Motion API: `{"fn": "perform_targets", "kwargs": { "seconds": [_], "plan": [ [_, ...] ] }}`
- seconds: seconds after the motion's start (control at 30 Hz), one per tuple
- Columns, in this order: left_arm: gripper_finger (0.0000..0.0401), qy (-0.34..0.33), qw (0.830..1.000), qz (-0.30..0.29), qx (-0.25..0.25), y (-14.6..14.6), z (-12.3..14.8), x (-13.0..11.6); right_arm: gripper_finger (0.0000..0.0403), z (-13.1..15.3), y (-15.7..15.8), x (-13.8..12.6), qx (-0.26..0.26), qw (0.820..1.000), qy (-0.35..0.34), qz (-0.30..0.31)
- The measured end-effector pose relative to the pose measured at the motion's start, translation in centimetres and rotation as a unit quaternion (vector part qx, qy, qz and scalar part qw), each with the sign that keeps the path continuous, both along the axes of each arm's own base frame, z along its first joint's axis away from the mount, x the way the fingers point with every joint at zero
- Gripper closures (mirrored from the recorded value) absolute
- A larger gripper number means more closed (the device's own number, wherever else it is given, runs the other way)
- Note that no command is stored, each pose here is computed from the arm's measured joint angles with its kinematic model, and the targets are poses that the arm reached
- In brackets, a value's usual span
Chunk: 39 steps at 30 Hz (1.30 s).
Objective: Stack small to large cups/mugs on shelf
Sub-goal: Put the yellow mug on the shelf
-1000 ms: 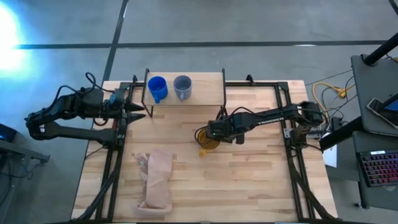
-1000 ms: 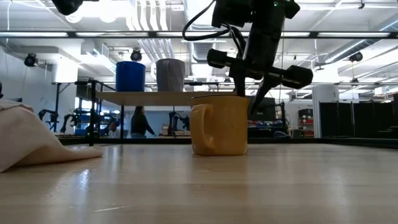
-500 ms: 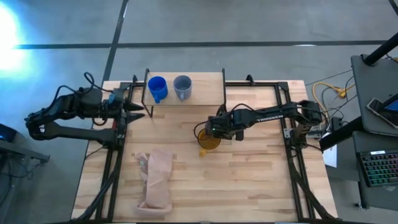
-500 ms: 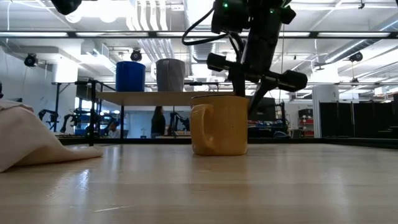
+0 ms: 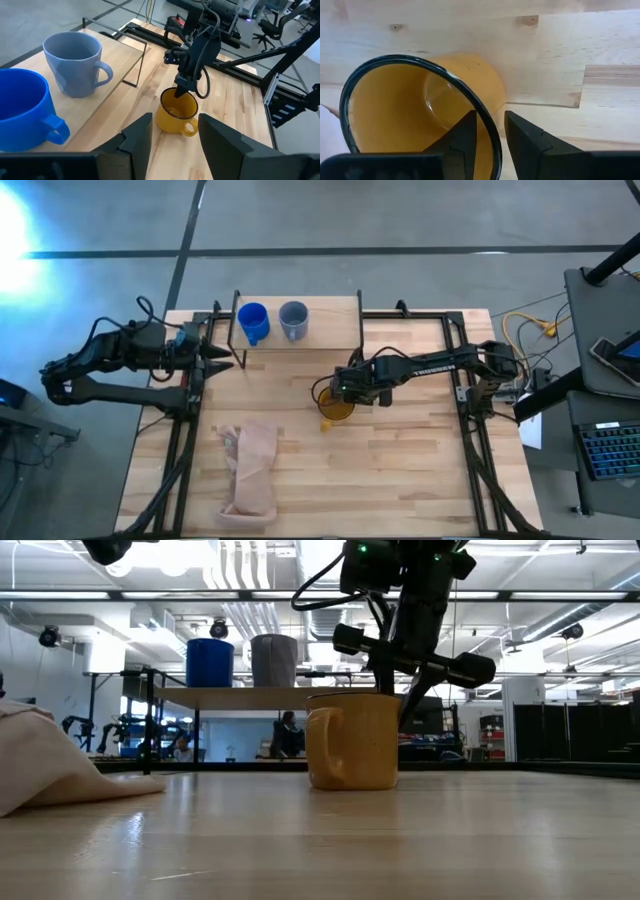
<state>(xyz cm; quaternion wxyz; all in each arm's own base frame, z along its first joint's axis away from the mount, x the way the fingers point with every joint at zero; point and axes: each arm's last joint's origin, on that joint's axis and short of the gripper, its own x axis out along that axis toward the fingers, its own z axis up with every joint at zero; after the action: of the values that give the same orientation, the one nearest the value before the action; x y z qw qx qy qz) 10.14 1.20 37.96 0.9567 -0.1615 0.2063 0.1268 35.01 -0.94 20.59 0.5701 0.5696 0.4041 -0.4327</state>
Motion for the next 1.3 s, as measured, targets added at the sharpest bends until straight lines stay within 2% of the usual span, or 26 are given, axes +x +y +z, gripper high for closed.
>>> {"fn": "perform_targets", "kwargs": {
  "seconds": [1.3],
  "plan": [
    [0.0255,-0.002,1.0,0.0,-0.001,-0.02,0.03,-0.16,0.0329,0.09,-0.03,0.12,-0.006,1.0,-0.005,0.008]
  ]
}}
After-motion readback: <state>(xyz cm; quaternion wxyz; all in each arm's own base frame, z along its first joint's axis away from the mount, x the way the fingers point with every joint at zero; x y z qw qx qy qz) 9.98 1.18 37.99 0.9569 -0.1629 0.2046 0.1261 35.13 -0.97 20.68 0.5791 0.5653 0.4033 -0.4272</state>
